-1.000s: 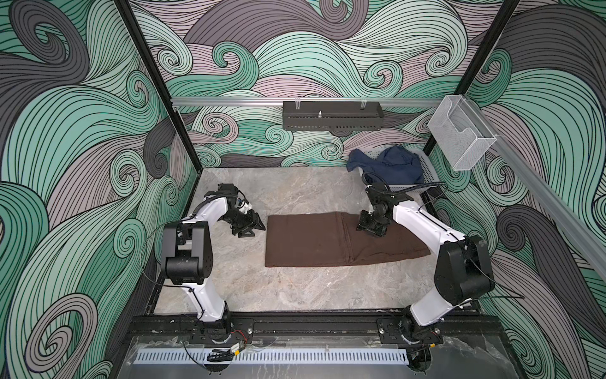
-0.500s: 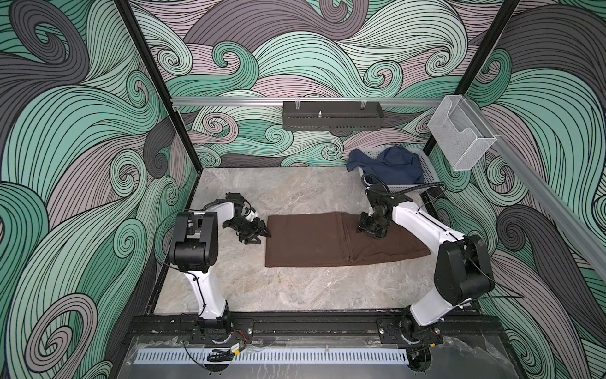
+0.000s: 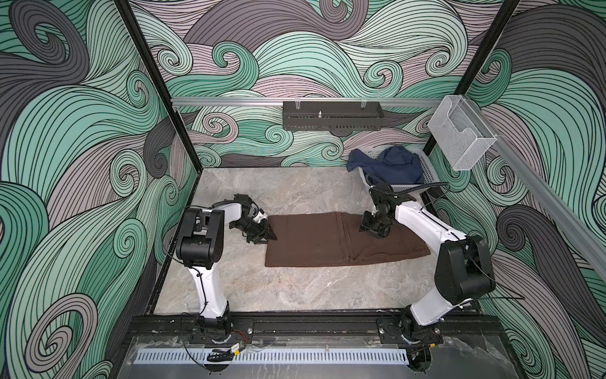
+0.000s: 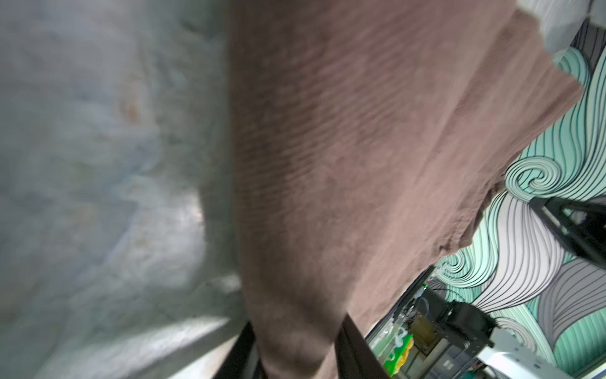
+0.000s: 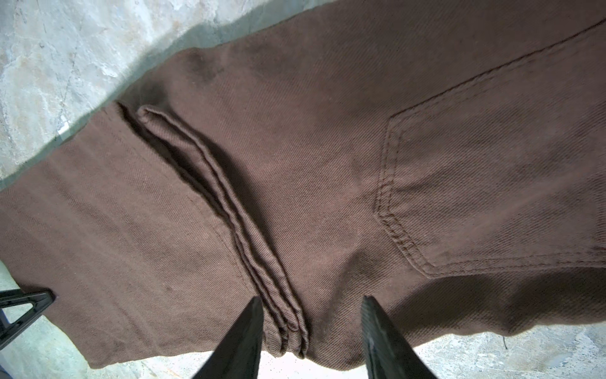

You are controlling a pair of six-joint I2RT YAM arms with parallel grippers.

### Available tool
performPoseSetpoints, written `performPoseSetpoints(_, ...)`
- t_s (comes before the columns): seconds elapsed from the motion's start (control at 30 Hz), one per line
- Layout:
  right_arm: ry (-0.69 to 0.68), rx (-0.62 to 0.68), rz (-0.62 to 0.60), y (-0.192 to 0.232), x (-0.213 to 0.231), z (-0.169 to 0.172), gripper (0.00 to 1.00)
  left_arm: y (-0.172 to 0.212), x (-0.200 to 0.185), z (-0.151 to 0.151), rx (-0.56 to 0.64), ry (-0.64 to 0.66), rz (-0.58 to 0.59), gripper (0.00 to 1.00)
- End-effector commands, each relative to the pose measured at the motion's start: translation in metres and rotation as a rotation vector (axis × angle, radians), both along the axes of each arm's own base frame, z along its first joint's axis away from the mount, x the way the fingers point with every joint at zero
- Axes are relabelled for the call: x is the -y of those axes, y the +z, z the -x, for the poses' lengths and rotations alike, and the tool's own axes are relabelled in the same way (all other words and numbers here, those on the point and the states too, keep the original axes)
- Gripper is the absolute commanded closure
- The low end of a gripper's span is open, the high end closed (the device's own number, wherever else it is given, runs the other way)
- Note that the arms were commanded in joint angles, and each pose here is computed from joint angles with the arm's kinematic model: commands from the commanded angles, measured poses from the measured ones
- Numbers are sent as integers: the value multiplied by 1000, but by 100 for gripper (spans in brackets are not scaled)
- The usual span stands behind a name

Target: Fold and stack the trousers

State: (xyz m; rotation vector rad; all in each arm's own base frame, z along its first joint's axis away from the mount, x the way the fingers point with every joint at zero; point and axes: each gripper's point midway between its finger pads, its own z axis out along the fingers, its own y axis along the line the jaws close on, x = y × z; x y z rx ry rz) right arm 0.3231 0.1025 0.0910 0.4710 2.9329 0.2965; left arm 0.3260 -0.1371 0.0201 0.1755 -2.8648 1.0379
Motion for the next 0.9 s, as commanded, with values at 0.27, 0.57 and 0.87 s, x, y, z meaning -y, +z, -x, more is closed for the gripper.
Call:
performPoseSetpoints(0.27, -14, 6, -23, 8, 3, -5, 50, 5, -35, -15, 21, 40, -226, 100)
performPoseSetpoints(0.57, -120, -15, -74, 5, 24, -8, 48, 34, -152, -9, -72, 113, -705, 100)
performPoseSetpoints(0.87, -168, 4, -125, -7, 40, -26, 38, 69, -241, -17, -78, 181, -943, 100)
